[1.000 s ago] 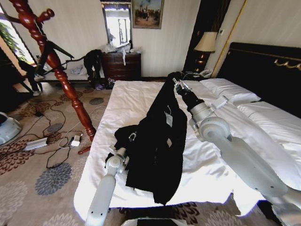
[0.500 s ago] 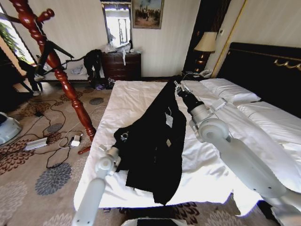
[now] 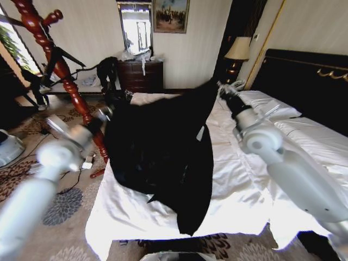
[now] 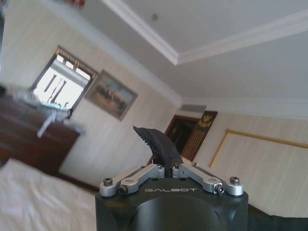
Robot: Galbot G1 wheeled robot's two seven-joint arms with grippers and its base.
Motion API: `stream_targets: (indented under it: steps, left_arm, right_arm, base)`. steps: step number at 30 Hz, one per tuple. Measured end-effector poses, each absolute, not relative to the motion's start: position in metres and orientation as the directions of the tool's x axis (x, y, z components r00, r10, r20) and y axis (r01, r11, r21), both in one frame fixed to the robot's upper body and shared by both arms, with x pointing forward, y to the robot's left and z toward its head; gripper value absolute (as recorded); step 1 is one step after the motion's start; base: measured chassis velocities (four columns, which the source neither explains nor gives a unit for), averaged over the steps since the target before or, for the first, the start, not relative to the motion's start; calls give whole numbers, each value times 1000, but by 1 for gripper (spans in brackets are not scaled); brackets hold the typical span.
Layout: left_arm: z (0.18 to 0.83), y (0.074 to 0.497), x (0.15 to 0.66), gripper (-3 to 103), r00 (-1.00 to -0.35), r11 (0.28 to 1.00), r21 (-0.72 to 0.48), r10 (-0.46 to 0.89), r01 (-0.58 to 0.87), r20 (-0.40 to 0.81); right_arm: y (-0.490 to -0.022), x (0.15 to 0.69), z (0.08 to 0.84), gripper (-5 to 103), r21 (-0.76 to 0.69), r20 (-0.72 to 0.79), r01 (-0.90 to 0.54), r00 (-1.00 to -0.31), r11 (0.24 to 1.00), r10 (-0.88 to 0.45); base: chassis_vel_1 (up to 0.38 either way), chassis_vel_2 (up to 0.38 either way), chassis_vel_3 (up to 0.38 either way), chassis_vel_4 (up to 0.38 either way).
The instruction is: Pick up the clothes from the bed and hang them on the clothes hanger.
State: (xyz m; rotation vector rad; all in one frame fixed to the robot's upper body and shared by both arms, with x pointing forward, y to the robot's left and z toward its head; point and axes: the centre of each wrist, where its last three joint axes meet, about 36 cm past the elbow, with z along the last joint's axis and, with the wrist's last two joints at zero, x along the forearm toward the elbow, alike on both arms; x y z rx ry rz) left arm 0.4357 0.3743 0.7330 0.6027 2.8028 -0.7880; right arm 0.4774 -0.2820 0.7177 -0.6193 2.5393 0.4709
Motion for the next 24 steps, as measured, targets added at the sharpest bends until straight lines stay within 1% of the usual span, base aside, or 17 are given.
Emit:
stream_targets:
  steps: [2,3,4,7,8,10,12,13,14,15,18,19,22,24]
  left_arm:
    - [768,385,422,2,-901,813,-403,319,419,-294]
    - [778,387,419,2,-899,823,-383,315,419,-306]
    - [778,387,419,2,-899,823,-383,315,419,-306]
    - [834,401,405,2,-877,856,-303,295,419,-379]
    - [834,401,405,2,-877,856,-303,295,419,-379]
    - [858,409,395,2,-864,864,-279,286,419,-414]
    - [889,421,379,2,-851,877,-246,275,413,-447]
    - [889,421,379,2,-851,877,-246,275,413,-447]
    - [899,425,371,2,-846,887,-218,276,407,-457]
    - [904,426,366,2,-842,891,-203,279,407,-462]
    - [909,426,360,2,-839,895,-185,285,406,-464]
    - [909,420,356,2,-841,899,-166,297,406,-452]
    - [906,413,355,2,-845,900,-150,311,408,-435]
    - [900,401,353,2,-853,904,-137,321,406,-412]
  right_arm:
    - [-274,482,748,1,203,-582,-545,-735,814,-347]
    - [-272,481,758,1,199,-601,-556,-720,807,-348]
    - [-272,481,758,1,199,-601,-556,-720,807,-348]
    - [-272,470,807,1,170,-682,-597,-646,784,-343]
    - [-272,470,807,1,170,-682,-597,-646,784,-343]
    - [-274,461,830,1,144,-716,-610,-608,780,-344]
    - [-279,438,862,1,95,-761,-628,-546,772,-350]
    - [-279,438,862,1,95,-761,-628,-546,772,-350]
    - [-283,426,874,1,64,-778,-631,-517,773,-357]
    - [-286,420,877,1,50,-783,-631,-506,774,-362]
    - [-289,408,880,1,28,-785,-630,-494,776,-373]
    - [-291,396,874,1,13,-776,-630,-497,777,-389]
    - [-290,387,862,1,1,-755,-626,-512,780,-410]
    - [-286,372,845,1,-22,-726,-624,-527,781,-441]
  base:
    - [0,0,0,0]
    - [0,0,0,0]
    - [0,0,0,0]
    - [0,0,0,0]
    - [0,0,0,0]
    - [0,0,0,0]
    - [0,0,0,0]
    - [0,0,0,0]
    - [0,0,0,0]
    - [0,0,0,0]
    - [0,0,0,0]
    - [0,0,0,0]
    - [0,0,0,0]
    - [0,0,0,0]
